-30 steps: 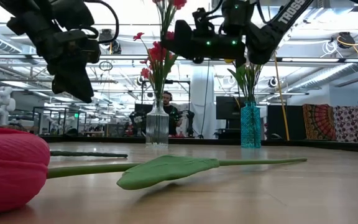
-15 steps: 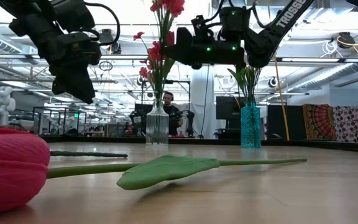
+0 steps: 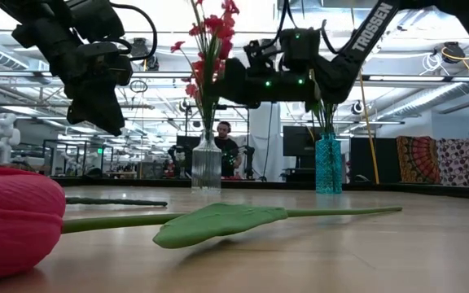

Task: Sort flowers into vase by color
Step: Put the red flower into the transparent vase, then put the red tulip into the transparent vase

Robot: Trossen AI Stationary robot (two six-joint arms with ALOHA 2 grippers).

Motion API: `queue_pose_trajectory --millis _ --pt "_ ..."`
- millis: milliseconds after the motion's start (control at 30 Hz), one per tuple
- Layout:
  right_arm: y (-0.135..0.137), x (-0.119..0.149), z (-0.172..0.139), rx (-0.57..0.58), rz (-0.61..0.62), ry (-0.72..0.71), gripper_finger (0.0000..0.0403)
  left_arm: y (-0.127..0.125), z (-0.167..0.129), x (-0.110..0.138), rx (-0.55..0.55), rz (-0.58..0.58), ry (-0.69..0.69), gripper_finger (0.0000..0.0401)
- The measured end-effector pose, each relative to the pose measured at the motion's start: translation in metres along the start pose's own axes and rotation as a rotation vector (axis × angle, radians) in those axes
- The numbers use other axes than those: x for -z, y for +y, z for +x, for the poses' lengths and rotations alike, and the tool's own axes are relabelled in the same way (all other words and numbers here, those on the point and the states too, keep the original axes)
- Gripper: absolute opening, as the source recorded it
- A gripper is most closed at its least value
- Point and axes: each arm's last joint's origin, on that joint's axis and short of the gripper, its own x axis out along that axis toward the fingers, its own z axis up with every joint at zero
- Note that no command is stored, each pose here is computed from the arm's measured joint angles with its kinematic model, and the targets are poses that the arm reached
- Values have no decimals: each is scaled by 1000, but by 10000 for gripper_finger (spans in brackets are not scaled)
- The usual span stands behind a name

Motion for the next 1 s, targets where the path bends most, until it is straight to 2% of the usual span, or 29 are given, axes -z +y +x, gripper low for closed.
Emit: queue_pose_trajectory --millis 233,367,567,700,1000 --pt "2 17 1 -5 28 87 1 0 0 0 0 -25 0 134" --pt "2 25 0 -8 29 168 11 0 0 0 0 -25 0 134" --pt "2 29 -1 -11 33 208 29 0 0 0 0 -25 0 134" --pt "2 23 -2 -10 61 225 48 0 0 0 0 -25 0 134" --pt "0 -4 -17 -18 63 398 109 0 0 0 0 -24 0 134"
